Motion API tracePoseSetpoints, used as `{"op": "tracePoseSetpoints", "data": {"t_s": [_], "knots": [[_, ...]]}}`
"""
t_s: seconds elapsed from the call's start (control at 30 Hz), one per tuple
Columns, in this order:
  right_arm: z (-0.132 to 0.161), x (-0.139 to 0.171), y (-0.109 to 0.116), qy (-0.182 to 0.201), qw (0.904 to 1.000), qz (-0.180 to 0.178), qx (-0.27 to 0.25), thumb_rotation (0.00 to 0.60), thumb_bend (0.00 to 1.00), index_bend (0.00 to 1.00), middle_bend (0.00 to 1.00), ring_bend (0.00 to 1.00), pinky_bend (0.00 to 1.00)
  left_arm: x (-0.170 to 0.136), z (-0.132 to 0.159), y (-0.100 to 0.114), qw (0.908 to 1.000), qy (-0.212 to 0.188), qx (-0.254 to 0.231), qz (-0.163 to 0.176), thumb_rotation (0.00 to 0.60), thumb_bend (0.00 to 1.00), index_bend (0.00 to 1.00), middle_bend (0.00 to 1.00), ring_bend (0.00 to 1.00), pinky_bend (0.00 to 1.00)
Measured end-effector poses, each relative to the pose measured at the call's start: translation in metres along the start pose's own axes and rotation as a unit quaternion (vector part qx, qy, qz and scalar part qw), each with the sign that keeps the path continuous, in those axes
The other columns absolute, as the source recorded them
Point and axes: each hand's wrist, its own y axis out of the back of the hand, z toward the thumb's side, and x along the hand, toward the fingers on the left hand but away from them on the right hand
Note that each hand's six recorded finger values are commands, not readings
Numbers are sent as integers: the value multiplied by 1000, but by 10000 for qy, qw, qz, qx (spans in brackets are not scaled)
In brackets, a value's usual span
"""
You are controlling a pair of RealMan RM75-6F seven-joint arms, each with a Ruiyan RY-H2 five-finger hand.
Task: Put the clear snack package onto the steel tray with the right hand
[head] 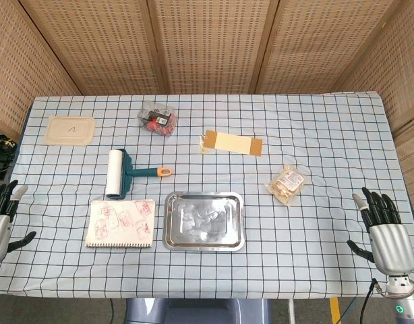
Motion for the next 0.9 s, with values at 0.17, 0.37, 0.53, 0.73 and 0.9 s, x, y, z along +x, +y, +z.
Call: {"op": "tracePoseSetpoints", "data": {"t_s": [0.17, 0.37, 0.53, 0.73, 0.9], "knots": [[0, 0, 0, -2, 10000, 14, -42, 600, 70, 36, 0, 0, 0, 0, 1, 1, 10000, 6, -8, 6, 600, 24, 0, 0, 0, 0], [1, 0, -3, 15, 9999, 112, -69, 600, 70, 36, 0, 0, 0, -1, 1, 3, 10000, 14, -18, 31, 600, 23, 0, 0, 0, 0], [2, 0, -6, 36, 9999, 155, -49, 600, 69, 36, 0, 0, 0, -2, -1, 4, 10000, 48, -13, 17, 600, 23, 0, 0, 0, 0], [3, -2, -11, 45, 9996, 271, -72, 600, 70, 36, 0, 0, 0, -3, -1, 7, 10000, 69, -26, 42, 600, 23, 0, 0, 0, 0], [6, -14, -18, 85, 9987, 468, -159, 600, 70, 34, 0, 0, 0, -4, 0, 9, 9999, 62, -18, 79, 600, 24, 0, 0, 0, 0]]}}
